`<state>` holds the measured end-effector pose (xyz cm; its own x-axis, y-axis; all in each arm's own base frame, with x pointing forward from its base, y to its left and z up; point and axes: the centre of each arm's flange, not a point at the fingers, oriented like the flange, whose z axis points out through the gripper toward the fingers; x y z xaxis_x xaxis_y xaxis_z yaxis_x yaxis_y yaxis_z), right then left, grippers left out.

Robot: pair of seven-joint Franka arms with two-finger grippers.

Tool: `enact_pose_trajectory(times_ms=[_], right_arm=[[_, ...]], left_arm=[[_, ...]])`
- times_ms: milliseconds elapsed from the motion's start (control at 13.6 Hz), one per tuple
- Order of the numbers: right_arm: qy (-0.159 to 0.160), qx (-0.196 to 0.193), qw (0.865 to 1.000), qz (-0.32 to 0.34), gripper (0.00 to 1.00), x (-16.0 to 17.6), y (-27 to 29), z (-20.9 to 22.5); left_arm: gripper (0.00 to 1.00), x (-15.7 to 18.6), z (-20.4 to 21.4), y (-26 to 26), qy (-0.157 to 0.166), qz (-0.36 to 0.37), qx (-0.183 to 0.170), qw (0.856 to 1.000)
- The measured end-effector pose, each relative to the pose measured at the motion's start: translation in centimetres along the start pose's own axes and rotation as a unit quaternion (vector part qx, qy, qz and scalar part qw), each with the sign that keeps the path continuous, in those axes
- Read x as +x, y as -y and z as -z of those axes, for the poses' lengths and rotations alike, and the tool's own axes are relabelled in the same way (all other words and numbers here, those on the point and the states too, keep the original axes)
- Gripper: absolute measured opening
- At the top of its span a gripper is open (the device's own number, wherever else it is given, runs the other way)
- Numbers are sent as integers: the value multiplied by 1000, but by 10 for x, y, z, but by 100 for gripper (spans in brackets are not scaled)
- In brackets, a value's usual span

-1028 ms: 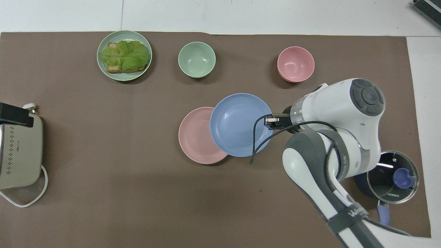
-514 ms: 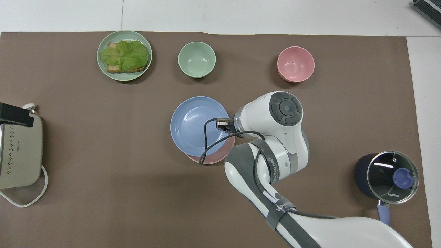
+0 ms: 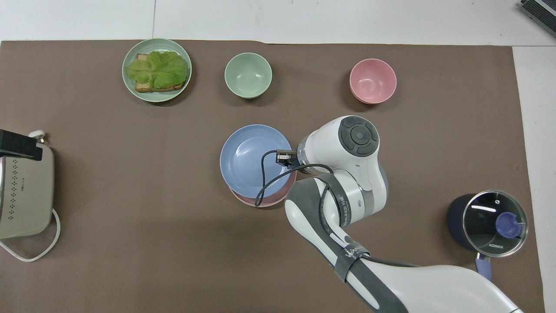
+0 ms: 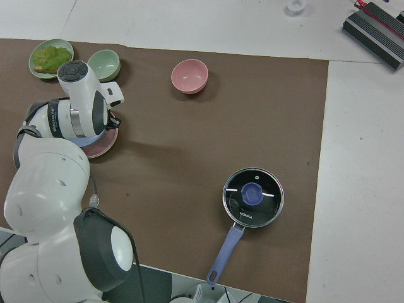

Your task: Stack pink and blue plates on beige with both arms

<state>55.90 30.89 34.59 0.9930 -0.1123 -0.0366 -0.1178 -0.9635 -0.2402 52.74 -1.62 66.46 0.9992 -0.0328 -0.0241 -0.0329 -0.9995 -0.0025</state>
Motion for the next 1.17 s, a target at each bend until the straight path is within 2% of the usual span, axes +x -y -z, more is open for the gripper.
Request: enact_pose_trajectory(times_ms=[367,587,734,807,954,1174], right_arm=[[15,-11,999,43,5,-11,-13,-11],[14,-11,999,49,5,-6,-23,-9],[13,-11,999,48,22,-5,-24,-9],[12,-10,999,48,35,-5,-24,-8],[7,-7,999,50,55,-3,-21,-3],[-27,-23,998,59,89,15,-31,24]], left_arm=[[100,0,0,0,0,0,0,1000],[100,0,0,0,0,0,0,1000],[100,0,0,0,0,0,0,1000],[100,0,0,0,0,0,0,1000],[100,0,0,0,0,0,0,1000],[100,0,0,0,0,0,0,1000]])
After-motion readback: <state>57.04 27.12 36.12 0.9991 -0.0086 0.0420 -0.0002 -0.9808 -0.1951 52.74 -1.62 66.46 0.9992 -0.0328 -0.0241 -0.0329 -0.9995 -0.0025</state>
